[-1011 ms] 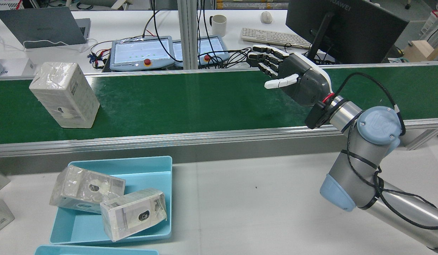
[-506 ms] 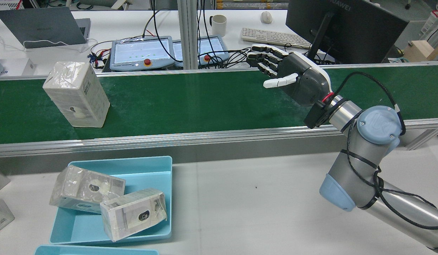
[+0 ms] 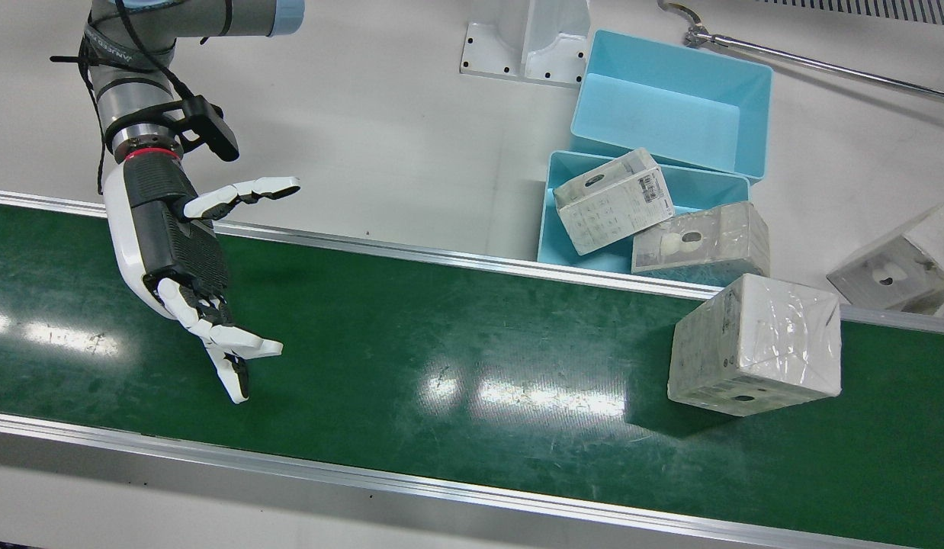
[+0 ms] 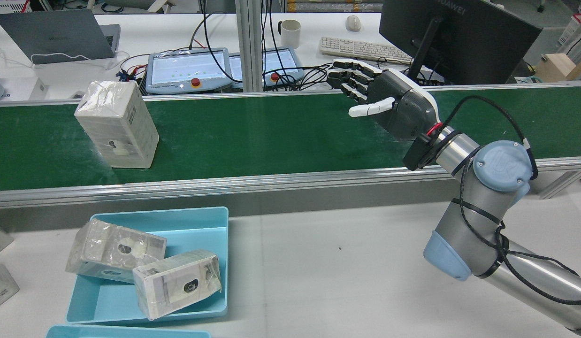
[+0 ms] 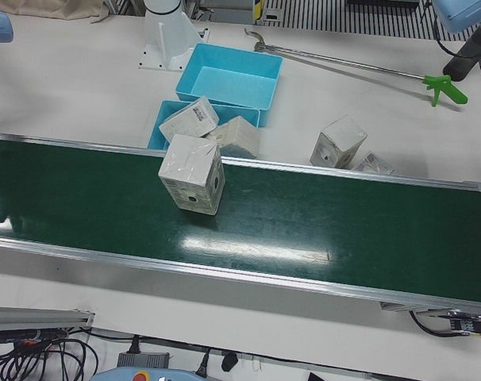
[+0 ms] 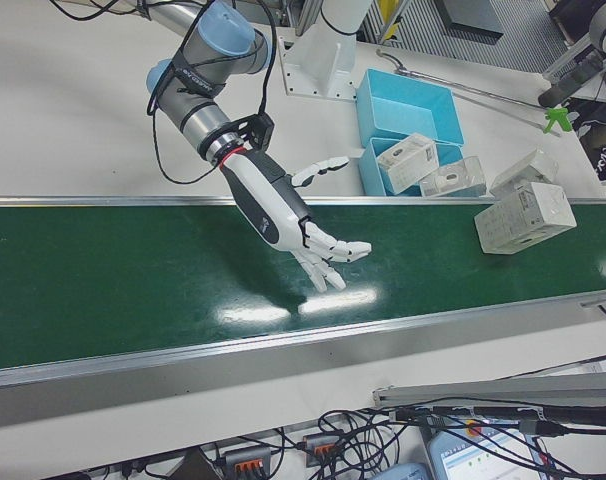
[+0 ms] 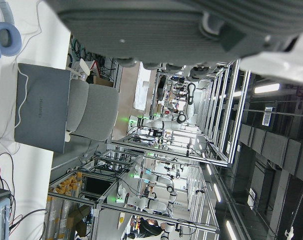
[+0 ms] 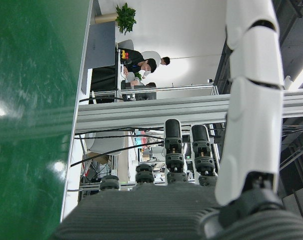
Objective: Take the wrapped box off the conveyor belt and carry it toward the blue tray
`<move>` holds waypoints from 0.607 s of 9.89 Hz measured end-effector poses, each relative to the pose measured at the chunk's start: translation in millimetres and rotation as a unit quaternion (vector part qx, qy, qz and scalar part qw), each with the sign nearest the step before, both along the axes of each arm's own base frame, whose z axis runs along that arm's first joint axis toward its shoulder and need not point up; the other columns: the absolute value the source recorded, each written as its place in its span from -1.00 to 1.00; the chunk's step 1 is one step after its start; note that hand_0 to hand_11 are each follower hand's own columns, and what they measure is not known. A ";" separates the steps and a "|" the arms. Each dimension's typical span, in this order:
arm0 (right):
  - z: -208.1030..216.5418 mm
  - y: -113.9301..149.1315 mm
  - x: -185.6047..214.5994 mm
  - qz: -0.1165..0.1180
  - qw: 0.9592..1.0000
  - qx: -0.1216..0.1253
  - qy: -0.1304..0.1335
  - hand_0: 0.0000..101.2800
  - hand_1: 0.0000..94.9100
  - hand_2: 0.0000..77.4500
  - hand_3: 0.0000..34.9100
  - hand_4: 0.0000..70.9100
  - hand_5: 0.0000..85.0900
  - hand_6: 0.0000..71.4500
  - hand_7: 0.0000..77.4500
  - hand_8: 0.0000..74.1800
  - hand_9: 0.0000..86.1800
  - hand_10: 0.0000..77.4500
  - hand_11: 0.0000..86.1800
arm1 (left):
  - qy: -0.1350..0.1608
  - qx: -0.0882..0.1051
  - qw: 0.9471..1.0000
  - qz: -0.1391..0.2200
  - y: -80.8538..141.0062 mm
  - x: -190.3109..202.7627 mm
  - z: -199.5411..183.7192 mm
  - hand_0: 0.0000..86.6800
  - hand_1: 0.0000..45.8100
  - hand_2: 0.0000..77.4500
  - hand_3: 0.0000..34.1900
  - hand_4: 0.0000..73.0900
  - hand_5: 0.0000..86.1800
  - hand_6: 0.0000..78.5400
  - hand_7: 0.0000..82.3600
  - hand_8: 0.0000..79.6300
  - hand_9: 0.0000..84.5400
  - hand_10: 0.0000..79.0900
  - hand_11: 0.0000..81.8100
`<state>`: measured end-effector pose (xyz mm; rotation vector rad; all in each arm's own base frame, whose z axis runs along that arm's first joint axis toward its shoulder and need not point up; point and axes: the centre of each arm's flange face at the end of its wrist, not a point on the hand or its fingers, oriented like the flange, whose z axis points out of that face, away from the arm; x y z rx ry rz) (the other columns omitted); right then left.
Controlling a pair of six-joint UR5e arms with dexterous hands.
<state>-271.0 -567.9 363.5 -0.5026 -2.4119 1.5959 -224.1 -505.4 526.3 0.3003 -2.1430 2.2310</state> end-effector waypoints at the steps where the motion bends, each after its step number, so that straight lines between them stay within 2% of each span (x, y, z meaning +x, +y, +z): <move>1: -0.3 0.0 -0.1 0.000 1.000 0.000 0.000 -0.06 -0.70 -0.68 -0.33 -0.62 -0.51 -0.79 -0.37 -0.91 -0.84 -0.97 -0.92 | 0.000 0.000 1.000 0.000 0.0 0.0 0.0 -1.00 -1.00 -0.97 -1.00 -1.00 -0.99 -1.00 -0.99 -0.99 -1.00 -0.99 -0.99; 6: -0.8 0.8 -0.9 -0.001 1.000 0.001 -0.001 -0.06 -0.70 -0.68 -0.32 -0.62 -0.51 -0.79 -0.37 -0.93 -0.84 -0.97 -0.92 | 0.000 0.000 1.000 0.000 0.0 0.0 0.0 -1.00 -1.00 -0.97 -1.00 -1.00 -0.97 -1.00 -0.99 -0.99 -1.00 -0.99 -1.00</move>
